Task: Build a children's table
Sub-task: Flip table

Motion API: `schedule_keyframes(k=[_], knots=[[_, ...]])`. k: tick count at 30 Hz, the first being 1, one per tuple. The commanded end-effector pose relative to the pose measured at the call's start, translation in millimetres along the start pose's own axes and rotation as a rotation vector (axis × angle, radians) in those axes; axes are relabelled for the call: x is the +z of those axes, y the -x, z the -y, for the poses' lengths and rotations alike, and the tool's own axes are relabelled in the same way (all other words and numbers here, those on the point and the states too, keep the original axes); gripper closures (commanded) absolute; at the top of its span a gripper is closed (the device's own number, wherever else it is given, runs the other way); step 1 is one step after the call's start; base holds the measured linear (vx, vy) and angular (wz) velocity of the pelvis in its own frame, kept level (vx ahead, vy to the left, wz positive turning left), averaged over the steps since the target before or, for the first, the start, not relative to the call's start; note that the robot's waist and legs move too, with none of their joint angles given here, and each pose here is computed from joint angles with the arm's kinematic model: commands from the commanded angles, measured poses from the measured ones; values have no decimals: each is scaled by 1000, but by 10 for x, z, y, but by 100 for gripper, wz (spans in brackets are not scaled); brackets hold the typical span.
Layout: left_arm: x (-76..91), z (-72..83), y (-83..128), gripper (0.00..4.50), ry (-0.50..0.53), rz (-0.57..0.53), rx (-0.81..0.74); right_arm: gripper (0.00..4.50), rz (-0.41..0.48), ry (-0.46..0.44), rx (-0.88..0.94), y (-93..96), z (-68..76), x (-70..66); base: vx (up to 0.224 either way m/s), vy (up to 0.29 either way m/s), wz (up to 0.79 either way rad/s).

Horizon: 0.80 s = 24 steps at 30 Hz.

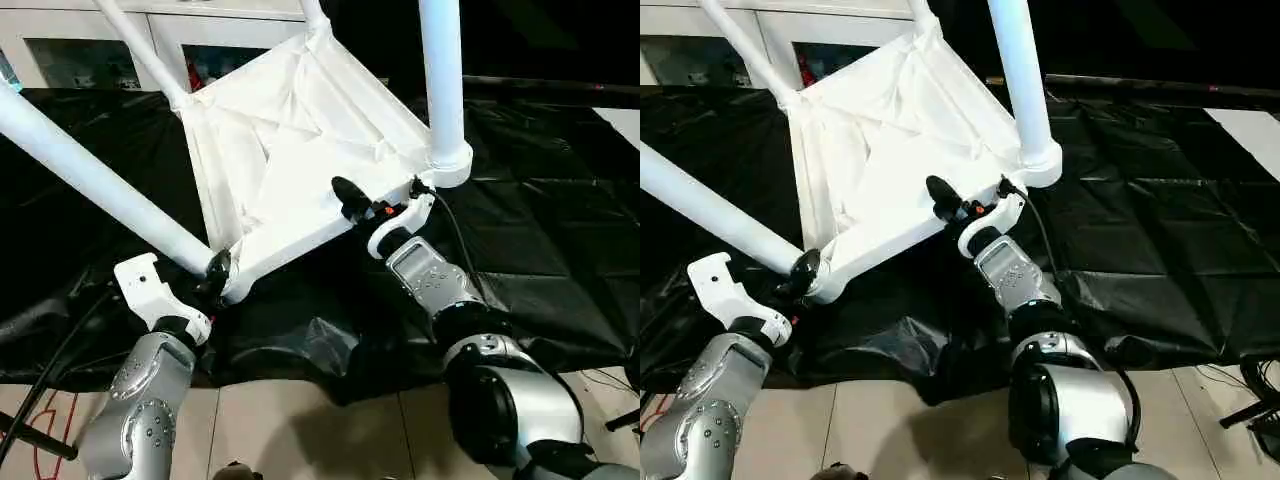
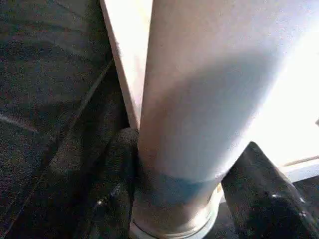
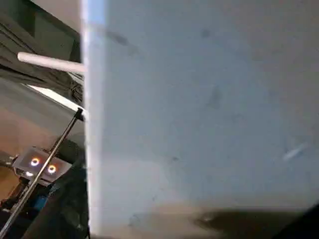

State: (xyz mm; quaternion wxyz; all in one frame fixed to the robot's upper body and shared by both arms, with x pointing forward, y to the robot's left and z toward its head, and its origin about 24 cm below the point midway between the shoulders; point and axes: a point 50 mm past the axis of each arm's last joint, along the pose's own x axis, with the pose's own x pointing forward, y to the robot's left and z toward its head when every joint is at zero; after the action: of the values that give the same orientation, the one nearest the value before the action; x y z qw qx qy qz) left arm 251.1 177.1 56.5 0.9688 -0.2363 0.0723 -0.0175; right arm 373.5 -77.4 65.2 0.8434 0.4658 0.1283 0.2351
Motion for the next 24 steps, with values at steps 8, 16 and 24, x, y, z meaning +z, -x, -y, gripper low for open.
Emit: schedule_keyframes(k=[8, 16, 24], knots=[[51, 124, -49, 152, 62, 23, -96, 231, 79, 67, -64, -31, -14, 232, 0, 0, 0], [80, -205, 138, 81, 16, -46, -77, 237, 324, 63, -160, 98, 8, 864, 0, 0, 0], [133, -131, 199, 26, -276, -98, -244, 240, 374, 265, -217, 250, 16, 1213, 0, 0, 0]])
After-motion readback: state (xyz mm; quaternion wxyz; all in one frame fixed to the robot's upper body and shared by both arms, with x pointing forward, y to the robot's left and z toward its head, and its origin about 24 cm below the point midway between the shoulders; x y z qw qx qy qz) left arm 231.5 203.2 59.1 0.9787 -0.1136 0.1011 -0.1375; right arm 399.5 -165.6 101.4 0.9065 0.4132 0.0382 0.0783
